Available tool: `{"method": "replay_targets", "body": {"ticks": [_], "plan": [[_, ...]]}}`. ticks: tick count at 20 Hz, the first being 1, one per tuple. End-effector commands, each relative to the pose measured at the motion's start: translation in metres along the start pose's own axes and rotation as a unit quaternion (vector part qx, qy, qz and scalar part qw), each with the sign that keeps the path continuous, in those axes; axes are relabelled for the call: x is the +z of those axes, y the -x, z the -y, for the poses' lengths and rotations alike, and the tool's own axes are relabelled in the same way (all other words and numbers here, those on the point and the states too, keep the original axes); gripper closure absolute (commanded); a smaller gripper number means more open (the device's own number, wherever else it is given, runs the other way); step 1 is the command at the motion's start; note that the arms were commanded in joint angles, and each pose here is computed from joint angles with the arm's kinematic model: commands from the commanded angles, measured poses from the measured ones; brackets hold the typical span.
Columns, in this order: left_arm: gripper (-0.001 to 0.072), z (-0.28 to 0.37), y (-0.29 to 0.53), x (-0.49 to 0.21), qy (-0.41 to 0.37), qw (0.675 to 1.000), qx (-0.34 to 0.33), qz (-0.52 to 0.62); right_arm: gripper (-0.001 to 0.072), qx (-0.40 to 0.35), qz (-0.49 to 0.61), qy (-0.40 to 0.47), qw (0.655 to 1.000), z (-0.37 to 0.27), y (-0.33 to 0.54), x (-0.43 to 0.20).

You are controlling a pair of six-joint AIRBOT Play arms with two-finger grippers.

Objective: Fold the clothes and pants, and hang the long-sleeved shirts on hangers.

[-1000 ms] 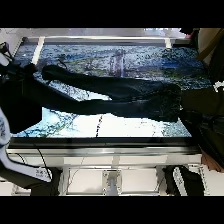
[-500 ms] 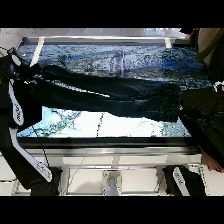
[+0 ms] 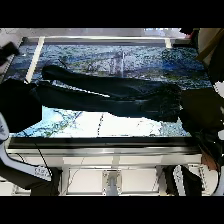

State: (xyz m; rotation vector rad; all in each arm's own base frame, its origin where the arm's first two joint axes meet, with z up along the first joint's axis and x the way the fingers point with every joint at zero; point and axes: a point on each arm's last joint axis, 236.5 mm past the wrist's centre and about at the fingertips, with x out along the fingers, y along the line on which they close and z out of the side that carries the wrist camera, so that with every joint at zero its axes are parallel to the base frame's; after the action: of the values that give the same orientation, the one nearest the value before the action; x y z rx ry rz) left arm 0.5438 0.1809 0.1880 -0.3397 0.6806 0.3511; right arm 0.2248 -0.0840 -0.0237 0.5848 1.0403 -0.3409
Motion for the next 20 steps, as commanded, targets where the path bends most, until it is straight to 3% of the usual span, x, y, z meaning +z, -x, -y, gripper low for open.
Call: {"method": "replay_targets", "body": {"ticks": [1, 4, 8, 12, 20], "plan": [[-0.0001, -0.037, 0.078, 0.007, -0.028, 0.997, 0.064, 0.01, 0.0154, 0.097, 0.005, -0.102, 0.99, -0.005, -0.026, -0.006], [0.0, -0.05, 0.106, -0.005, -0.034, 0.996, 0.086, -0.012, 0.015, 0.23, -0.023, -0.171, 0.958, -0.025, -0.037, 0.016], [0.0, -0.049, 0.106, -0.039, -0.036, 0.992, 0.089, -0.078, 0.0136, 0.277, -0.027, -0.183, 0.943, -0.02, -0.06, 0.044], [0.0007, -0.039, 0.078, -0.097, -0.052, 0.983, 0.085, -0.155, 0.0137, 0.24, -0.008, -0.148, 0.959, -0.016, -0.081, 0.066], [0.0007, -0.068, 0.052, -0.269, -0.03, 0.958, 0.099, -0.269, 0.0143, 0.257, -0.069, -0.066, 0.962, -0.062, -0.113, 0.068]]}}
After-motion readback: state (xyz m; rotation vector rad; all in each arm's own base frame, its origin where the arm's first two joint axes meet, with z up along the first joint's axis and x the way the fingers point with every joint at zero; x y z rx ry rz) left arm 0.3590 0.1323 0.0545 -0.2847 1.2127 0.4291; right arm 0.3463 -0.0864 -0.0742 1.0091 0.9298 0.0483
